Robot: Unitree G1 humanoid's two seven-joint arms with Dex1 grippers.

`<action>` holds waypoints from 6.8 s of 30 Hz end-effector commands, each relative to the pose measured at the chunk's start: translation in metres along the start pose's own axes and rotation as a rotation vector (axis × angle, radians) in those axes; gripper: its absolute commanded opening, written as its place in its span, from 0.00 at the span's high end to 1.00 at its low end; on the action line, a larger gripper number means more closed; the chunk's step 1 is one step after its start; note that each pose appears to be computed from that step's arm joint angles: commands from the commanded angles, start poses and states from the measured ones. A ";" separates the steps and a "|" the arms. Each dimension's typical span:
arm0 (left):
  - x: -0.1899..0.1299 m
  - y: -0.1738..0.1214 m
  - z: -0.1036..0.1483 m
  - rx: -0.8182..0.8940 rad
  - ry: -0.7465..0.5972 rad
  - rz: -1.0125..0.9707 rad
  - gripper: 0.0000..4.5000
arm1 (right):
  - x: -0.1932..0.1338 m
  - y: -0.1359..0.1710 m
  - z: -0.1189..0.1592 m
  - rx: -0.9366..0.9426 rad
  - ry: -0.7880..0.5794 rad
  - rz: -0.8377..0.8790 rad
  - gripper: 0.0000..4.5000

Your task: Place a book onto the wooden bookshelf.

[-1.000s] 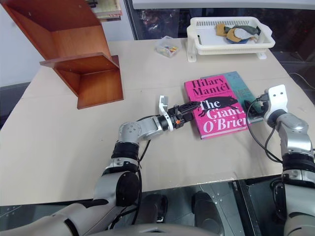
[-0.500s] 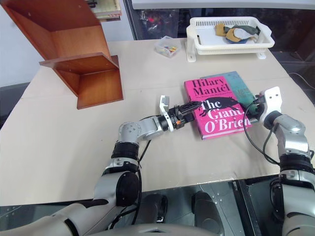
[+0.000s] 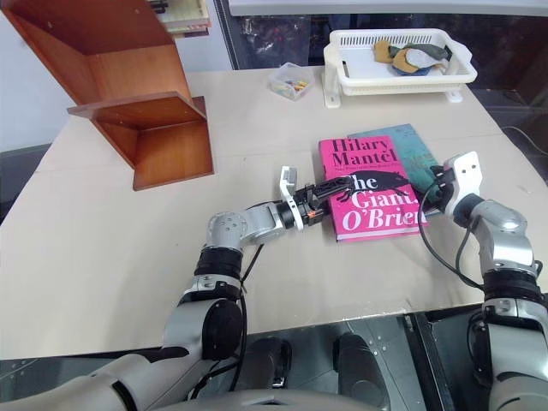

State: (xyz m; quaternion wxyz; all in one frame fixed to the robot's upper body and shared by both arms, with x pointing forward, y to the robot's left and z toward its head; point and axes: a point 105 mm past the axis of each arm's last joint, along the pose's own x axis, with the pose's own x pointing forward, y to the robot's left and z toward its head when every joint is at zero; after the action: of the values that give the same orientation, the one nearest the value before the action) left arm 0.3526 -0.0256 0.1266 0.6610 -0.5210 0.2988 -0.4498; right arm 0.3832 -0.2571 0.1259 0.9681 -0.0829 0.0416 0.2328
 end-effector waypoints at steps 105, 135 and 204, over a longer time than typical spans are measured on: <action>-0.184 -0.228 0.181 2.580 0.558 1.318 0.88 | -0.081 0.063 0.125 0.022 -0.304 0.753 0.00; -0.261 -0.209 0.209 2.379 0.623 1.376 0.88 | -0.086 0.065 0.119 0.040 -0.314 0.734 0.00; -0.166 -0.210 0.153 2.331 0.339 0.769 0.03 | -0.097 0.059 0.108 0.029 -0.281 0.645 0.00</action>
State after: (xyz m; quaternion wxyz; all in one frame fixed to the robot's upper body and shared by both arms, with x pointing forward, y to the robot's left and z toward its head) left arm 0.3603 0.1964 0.3462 0.7649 0.5798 -0.0142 -0.2804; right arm 0.2794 -0.2268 0.2218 0.8425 0.0026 -0.0441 0.5369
